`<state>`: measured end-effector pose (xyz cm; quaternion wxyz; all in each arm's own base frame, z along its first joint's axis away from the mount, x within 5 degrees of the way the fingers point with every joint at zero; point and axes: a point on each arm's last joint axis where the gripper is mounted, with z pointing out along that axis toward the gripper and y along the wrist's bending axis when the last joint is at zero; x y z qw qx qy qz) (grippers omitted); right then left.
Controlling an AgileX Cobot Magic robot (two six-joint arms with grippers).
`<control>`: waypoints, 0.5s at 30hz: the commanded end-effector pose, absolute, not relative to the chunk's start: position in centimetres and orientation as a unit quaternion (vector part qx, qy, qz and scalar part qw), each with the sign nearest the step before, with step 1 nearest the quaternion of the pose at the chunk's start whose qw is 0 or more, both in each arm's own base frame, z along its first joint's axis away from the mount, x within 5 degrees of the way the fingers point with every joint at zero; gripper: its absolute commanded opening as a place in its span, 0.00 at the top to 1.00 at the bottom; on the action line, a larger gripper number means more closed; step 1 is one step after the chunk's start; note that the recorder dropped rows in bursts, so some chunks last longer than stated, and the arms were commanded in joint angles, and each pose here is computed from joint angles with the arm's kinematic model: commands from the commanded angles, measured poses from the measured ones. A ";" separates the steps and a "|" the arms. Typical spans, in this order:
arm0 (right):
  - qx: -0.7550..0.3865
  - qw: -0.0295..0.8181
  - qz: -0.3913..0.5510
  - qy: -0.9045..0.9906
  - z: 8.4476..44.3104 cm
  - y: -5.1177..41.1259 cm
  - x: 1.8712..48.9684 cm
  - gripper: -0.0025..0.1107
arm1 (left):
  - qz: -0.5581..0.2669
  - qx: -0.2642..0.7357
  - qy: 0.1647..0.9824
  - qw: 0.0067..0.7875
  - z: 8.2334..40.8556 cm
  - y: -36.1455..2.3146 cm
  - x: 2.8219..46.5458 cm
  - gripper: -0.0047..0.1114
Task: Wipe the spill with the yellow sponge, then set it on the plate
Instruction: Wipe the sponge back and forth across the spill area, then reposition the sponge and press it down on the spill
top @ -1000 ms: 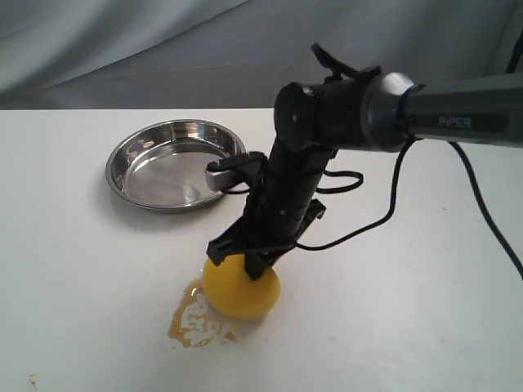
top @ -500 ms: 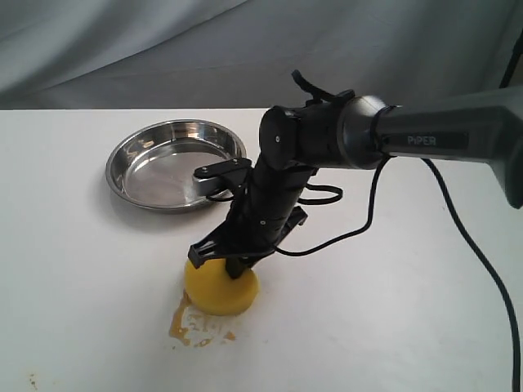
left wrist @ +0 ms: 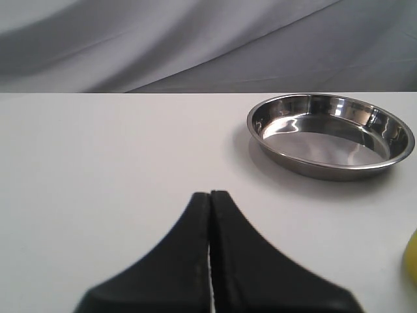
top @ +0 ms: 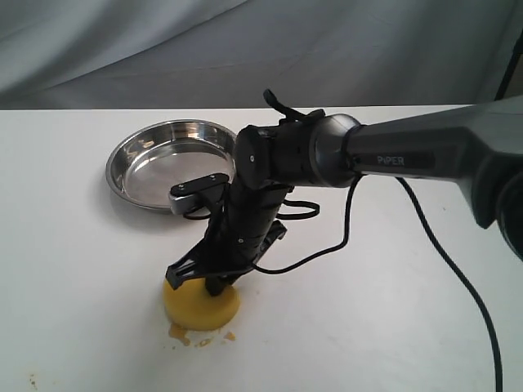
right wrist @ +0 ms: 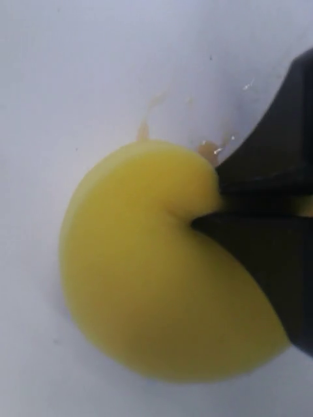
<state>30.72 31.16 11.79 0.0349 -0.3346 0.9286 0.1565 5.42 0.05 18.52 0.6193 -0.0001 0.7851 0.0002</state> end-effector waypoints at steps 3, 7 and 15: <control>-0.369 0.005 0.156 0.916 11.8 32.3 28.9 0.98 | 0.000 -0.002 0.781 0.624 18.5 0.1 5.4 0.96; -0.379 -0.009 0.153 0.913 11.8 32.5 28.3 0.98 | 0.000 -0.002 0.781 0.624 18.5 0.1 5.4 0.96; -0.407 -0.031 0.137 0.903 11.7 32.8 27.2 0.98 | 0.000 -0.002 0.781 0.624 18.5 0.1 5.4 0.96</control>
